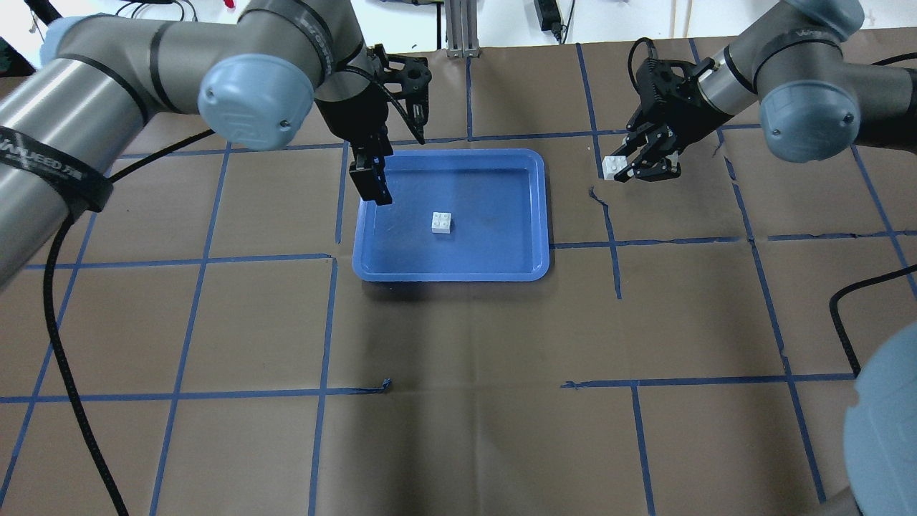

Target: Assemble white blocks and place on blue tray

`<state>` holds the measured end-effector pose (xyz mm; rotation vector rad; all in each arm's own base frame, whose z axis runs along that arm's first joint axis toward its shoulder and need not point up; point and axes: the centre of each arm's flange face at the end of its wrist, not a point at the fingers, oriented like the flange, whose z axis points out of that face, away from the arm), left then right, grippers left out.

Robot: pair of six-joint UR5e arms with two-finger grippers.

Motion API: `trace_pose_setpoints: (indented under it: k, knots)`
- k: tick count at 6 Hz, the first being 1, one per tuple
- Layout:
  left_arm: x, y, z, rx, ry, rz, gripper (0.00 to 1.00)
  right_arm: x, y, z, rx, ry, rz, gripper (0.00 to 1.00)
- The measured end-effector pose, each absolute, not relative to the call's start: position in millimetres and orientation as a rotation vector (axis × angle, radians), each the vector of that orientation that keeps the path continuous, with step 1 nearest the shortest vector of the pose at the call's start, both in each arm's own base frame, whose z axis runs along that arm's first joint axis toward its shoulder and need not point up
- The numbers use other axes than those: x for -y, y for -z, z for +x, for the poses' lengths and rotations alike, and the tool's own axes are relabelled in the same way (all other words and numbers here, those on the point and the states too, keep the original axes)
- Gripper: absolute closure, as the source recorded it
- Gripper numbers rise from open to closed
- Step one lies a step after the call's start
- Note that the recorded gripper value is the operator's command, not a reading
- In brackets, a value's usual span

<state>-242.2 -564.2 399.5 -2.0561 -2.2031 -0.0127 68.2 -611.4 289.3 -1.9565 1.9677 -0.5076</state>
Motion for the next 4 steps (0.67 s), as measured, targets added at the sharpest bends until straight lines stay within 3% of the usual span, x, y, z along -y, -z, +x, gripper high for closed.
trace_pose_setpoints:
  k: [2, 4]
  knots:
    - [535.2, -450.9, -214.1, 2.419, 0.029, -1.812, 0.02, 601.7, -275.0, 103.3, -2.028, 0.534, -1.929, 0.75]
    - [530.2, -467.8, -179.0, 2.727, 0.01, -1.347, 0.02, 591.0, -269.9, 163.4, -2.059, 0.546, -1.902, 0.75]
